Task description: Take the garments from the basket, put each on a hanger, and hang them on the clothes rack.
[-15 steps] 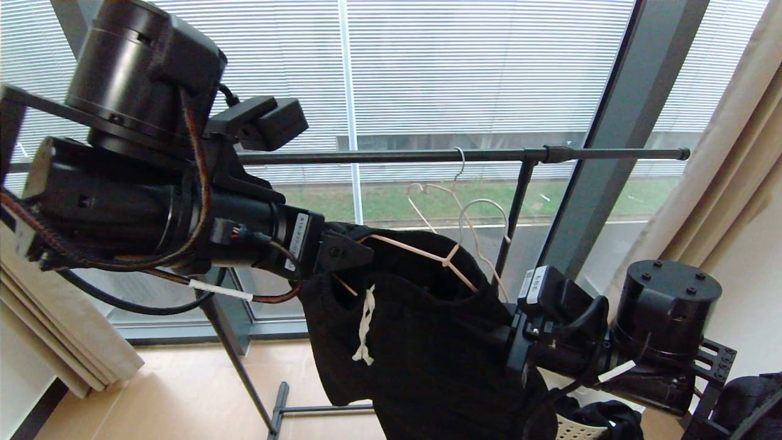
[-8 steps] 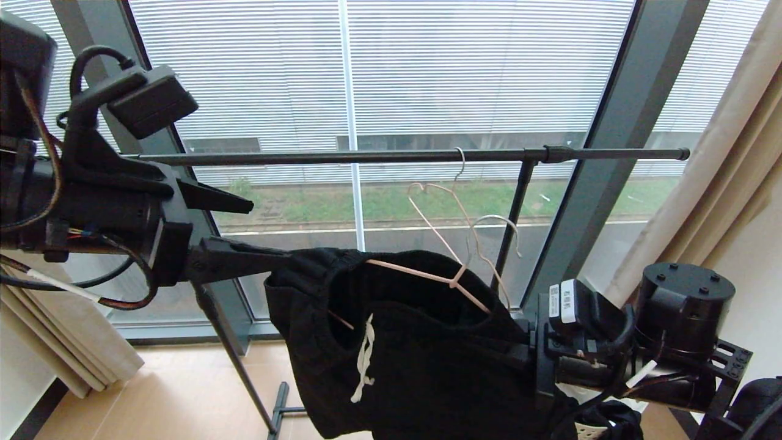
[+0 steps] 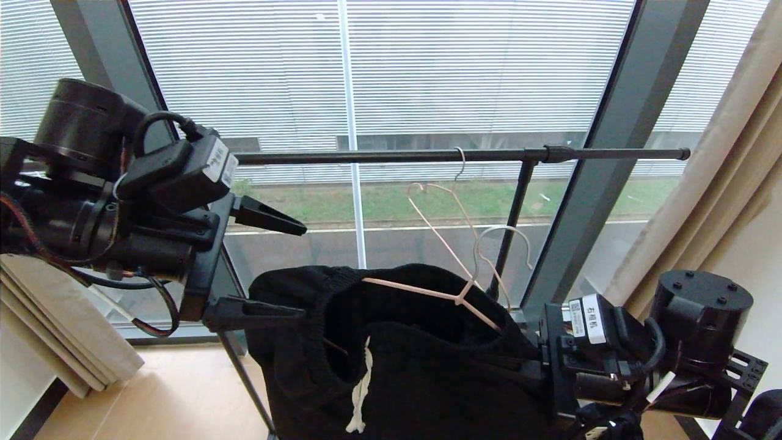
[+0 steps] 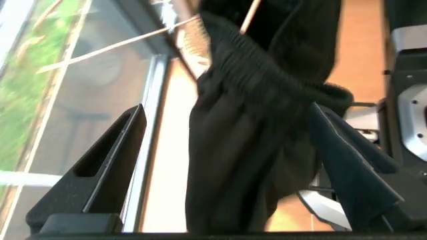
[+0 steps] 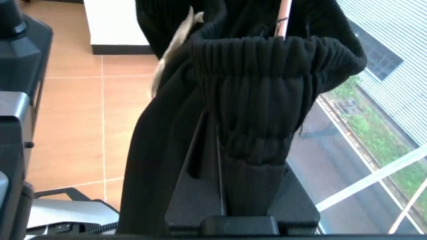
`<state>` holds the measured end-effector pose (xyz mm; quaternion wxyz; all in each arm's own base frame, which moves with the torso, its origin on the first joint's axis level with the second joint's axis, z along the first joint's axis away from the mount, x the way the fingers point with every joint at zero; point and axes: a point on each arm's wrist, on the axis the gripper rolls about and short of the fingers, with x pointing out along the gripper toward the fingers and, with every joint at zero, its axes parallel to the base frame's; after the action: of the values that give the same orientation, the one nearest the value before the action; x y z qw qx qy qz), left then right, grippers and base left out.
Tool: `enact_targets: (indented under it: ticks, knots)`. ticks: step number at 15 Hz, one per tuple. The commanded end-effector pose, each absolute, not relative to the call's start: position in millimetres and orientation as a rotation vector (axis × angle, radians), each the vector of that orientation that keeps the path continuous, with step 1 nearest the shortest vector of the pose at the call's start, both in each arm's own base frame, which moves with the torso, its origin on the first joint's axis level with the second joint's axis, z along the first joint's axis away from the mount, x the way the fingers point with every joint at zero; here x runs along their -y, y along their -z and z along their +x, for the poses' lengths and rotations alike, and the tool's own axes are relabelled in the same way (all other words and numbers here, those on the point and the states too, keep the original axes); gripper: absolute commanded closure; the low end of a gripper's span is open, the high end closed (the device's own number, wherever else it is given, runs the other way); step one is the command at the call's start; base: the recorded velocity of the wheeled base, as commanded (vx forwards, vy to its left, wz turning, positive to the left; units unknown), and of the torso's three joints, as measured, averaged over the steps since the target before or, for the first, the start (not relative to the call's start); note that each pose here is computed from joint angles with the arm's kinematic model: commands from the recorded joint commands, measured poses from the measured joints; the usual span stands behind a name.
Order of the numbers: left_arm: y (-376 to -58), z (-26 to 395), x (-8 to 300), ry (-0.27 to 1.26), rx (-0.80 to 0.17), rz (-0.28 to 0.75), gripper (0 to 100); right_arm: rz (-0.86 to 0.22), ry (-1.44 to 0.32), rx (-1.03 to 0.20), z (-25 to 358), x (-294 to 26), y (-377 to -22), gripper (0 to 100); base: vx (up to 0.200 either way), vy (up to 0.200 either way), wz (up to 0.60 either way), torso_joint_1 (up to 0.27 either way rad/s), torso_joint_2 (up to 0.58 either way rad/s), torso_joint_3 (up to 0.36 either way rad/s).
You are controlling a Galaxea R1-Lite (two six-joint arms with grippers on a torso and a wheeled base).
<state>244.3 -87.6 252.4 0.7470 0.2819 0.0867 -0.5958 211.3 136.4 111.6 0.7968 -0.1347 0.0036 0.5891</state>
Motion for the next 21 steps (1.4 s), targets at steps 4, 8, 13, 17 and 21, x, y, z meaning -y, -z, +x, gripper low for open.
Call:
enact_targets:
  ticks: [4, 8, 13, 17, 21]
  knots:
    - [-237, 259, 112, 1.388, -0.218, 0.616, 0, -0.291, -1.265, 0.011, 210, -136, -114, 100, 0.000, 0.000, 0.00, 0.000, 0.00, 0.000]
    - [-244, 249, 96, 1.341, -0.210, 0.617, 0, -0.292, -1.263, 0.012, 211, -136, -115, 100, 0.000, 0.000, 0.00, 0.000, 0.00, 0.000]
    - [-237, 248, 92, 1.337, -0.243, 0.603, 0, -0.291, -1.272, 0.020, 209, -135, -116, 100, 0.000, 0.000, 0.00, 0.000, 0.00, 0.000]
    - [-227, 256, 100, 1.366, -0.268, 0.596, 0, -0.283, -1.307, 0.020, 207, -134, -115, 100, 0.000, 0.000, 0.00, 0.000, 0.00, 0.000]
    - [-221, 265, 114, 1.404, -0.278, 0.600, 0, -0.284, -1.323, 0.052, 204, -133, -115, 100, 0.000, 0.000, 0.00, 0.000, 0.00, 0.000]
